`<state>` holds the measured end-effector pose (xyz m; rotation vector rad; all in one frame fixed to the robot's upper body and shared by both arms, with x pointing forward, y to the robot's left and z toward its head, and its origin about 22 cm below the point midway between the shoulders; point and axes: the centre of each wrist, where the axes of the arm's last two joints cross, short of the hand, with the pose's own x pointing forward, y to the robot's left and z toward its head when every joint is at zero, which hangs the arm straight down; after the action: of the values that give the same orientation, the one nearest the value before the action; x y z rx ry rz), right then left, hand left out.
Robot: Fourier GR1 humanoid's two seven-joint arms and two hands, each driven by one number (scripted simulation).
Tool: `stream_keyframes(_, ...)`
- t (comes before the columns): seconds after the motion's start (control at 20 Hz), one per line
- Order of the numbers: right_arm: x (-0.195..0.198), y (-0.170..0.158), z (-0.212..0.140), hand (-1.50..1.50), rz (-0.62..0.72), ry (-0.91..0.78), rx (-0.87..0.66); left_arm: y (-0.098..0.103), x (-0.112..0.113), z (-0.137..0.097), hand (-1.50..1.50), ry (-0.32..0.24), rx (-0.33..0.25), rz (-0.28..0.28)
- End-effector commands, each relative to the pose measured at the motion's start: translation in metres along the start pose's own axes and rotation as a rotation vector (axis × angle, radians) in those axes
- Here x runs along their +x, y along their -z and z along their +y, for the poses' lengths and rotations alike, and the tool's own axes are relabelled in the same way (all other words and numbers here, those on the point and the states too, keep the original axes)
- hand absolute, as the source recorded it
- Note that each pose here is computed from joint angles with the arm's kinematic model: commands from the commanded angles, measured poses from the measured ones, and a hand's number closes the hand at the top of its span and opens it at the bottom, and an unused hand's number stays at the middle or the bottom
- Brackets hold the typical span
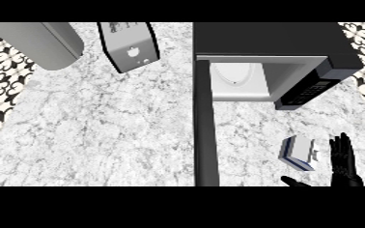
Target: Pick up the milk, place it into the microwave and close the microwave
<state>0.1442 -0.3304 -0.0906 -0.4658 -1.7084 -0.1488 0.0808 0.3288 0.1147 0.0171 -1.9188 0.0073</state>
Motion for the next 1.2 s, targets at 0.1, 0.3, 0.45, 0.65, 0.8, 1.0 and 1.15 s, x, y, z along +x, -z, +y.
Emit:
stream_keyframes(0.1,-0.032,-0.007,-0.002,-1.5,-0.002,-0.029,0.02,-0.008,0.012,-0.001,-1.5,-0.027,-0.029,-0.047)
stream_keyframes(0.3,-0.043,0.008,0.009,-1.5,0.001,-0.055,0.002,-0.004,0.017,-0.008,-1.5,-0.015,-0.026,-0.05)
stream_keyframes(0.45,-0.053,0.034,0.0,-1.5,0.013,-0.061,-0.019,-0.011,0.018,-0.002,-1.5,-0.019,-0.028,-0.036)
stream_keyframes(0.65,-0.071,0.001,-0.01,-1.5,-0.009,-0.055,0.005,-0.004,0.007,-0.007,-1.5,-0.005,-0.023,-0.041)
stream_keyframes(0.8,-0.074,0.021,0.0,1.5,0.019,-0.04,0.034,-0.004,0.007,-0.009,-1.5,-0.029,-0.031,-0.025)
stream_keyframes(1.0,-0.081,0.022,-0.004,1.5,-0.07,-0.042,0.094,-0.003,0.015,0.007,-1.5,-0.014,-0.048,-0.037)
stream_keyframes(1.15,-0.078,0.027,0.011,1.5,-0.159,-0.121,0.086,-0.003,0.001,0.004,-1.5,-0.019,-0.026,-0.048)
